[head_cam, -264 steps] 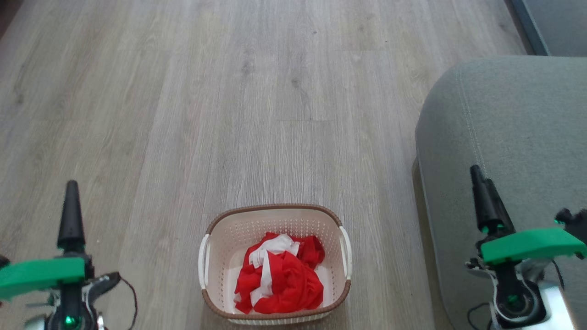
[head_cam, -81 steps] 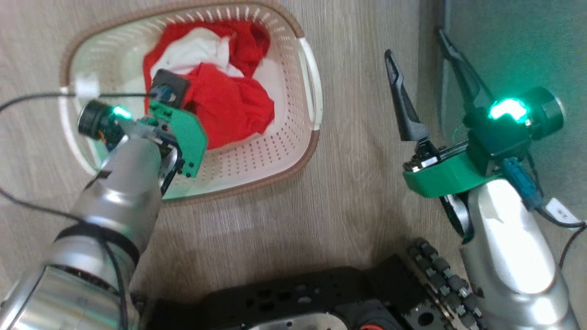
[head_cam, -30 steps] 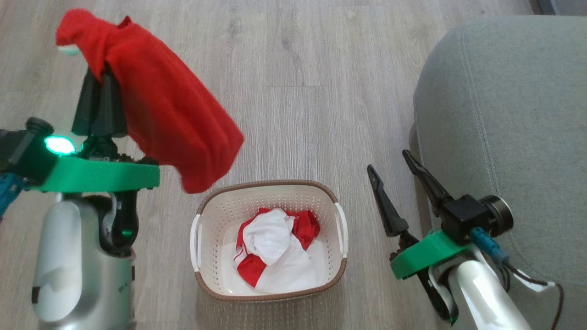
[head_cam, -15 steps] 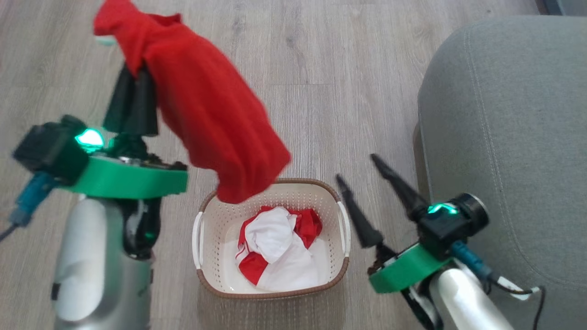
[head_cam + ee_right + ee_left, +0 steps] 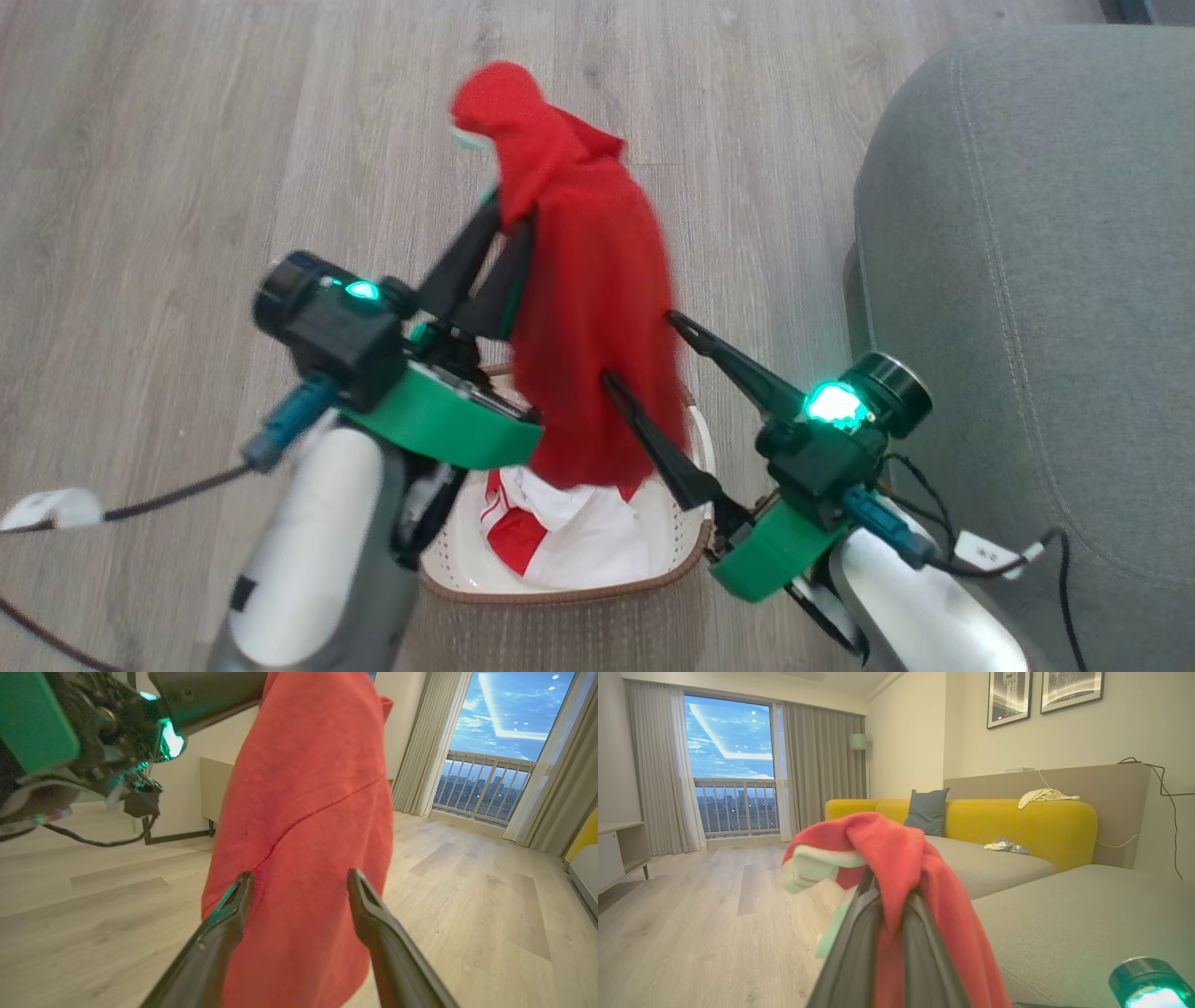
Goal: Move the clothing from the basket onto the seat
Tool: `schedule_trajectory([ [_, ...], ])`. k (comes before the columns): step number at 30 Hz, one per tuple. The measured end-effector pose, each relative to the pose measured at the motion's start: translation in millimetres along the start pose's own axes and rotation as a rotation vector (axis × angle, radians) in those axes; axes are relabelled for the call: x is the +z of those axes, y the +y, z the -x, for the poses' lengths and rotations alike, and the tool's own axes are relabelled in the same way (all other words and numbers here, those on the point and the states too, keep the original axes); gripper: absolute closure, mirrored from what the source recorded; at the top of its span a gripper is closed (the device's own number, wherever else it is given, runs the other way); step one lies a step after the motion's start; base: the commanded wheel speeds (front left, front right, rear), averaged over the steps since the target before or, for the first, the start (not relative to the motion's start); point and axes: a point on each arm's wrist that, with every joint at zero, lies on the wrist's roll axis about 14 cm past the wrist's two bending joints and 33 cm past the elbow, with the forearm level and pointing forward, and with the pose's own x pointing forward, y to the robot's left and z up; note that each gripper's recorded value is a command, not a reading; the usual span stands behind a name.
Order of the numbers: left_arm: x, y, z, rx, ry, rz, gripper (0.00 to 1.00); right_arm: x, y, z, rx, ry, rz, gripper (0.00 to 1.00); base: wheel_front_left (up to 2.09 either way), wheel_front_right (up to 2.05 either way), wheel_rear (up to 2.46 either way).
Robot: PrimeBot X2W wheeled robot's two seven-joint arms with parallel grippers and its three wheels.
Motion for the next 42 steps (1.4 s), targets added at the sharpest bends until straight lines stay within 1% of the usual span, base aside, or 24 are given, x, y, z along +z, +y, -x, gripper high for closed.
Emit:
schedule_trajectory([
  [1,0,0,0,0.000,0.000,0.000,1.00,0,0,0,0.000,0.000,0.000,0.00,0.00,0.00,0.00],
  [8,-13,-34,3,-0.099,0.042,0.025,1.00,-4,-3,-9,0.020,0.014,0.061,0.00,0.00,0.00,0.00],
  [12,-20,-49,8,-0.149,0.069,0.028,1.00,-9,-9,-10,0.001,0.031,0.072,0.00,0.00,0.00,0.00],
  [15,-23,-61,11,-0.186,0.081,0.034,1.00,-20,-14,-9,-0.025,0.066,0.073,0.00,0.00,0.00,0.00],
  [22,-24,-72,14,-0.218,0.087,0.040,1.00,-37,-15,-6,-0.032,0.123,0.083,0.00,0.00,0.00,0.00],
  [28,-21,-80,16,-0.236,0.084,0.052,1.00,-48,-9,-6,-0.021,0.156,0.071,0.00,0.00,0.00,0.00],
  [29,-21,-79,16,-0.235,0.083,0.052,1.00,-49,-9,-6,-0.020,0.159,0.071,0.81,0.00,0.00,0.00],
  [30,-21,-79,17,-0.234,0.083,0.052,1.00,-49,-9,-7,-0.019,0.159,0.071,1.00,0.00,0.00,0.00],
  [33,-19,-78,17,-0.229,0.081,0.065,1.00,-42,-10,-12,-0.018,0.137,0.065,1.00,0.00,0.00,0.00],
  [36,-17,-73,16,-0.214,0.076,0.058,1.00,-31,-16,-15,-0.042,0.102,0.048,1.00,0.00,0.00,0.00],
  [39,-16,-66,16,-0.195,0.072,0.027,1.00,-21,-27,-15,-0.083,0.070,0.028,1.00,0.00,0.00,0.00],
  [42,-18,-56,20,-0.159,0.084,0.027,1.00,-11,-41,-13,-0.129,0.041,0.022,1.00,0.00,0.00,0.00],
])
